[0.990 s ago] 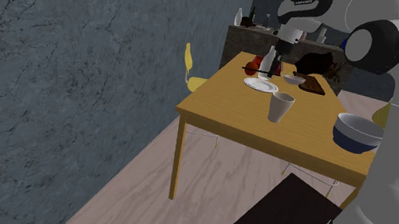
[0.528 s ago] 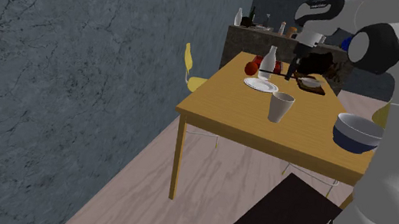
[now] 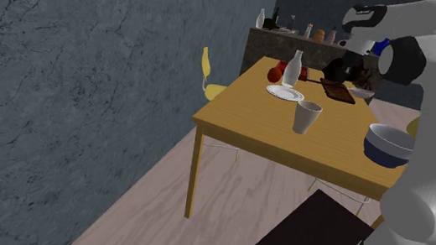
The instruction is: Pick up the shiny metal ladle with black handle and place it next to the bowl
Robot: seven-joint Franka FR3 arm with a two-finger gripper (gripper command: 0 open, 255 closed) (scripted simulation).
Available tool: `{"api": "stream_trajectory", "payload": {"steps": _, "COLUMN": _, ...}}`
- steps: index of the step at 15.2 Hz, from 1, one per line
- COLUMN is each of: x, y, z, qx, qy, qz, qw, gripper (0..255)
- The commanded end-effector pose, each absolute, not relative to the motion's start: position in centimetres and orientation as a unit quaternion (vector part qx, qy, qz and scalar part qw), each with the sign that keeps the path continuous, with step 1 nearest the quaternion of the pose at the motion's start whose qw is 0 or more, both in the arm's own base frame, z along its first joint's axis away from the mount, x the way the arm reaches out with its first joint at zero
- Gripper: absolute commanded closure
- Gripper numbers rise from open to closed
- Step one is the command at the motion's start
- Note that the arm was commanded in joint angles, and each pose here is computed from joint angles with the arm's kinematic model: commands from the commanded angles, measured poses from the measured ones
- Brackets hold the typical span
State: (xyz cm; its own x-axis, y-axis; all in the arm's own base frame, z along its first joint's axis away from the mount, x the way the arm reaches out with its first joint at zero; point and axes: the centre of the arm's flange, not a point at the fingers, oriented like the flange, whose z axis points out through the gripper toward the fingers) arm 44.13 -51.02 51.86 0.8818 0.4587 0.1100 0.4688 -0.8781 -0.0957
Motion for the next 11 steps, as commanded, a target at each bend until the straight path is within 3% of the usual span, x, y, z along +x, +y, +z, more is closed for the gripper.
{"api": "stream_trajectory", "payload": {"steps": 1, "x": 42.7, "y": -53.2, "z": 51.8, "qx": -0.968, "qy": -0.24, "qz": -0.042, "qw": 0.06, "gripper": 255}}
{"api": "stream_trajectory", "payload": {"steps": 11, "x": 36.7, "y": -61.8, "z": 50.7, "qx": -0.968, "qy": -0.24, "qz": -0.042, "qw": 0.06, "gripper": 255}}
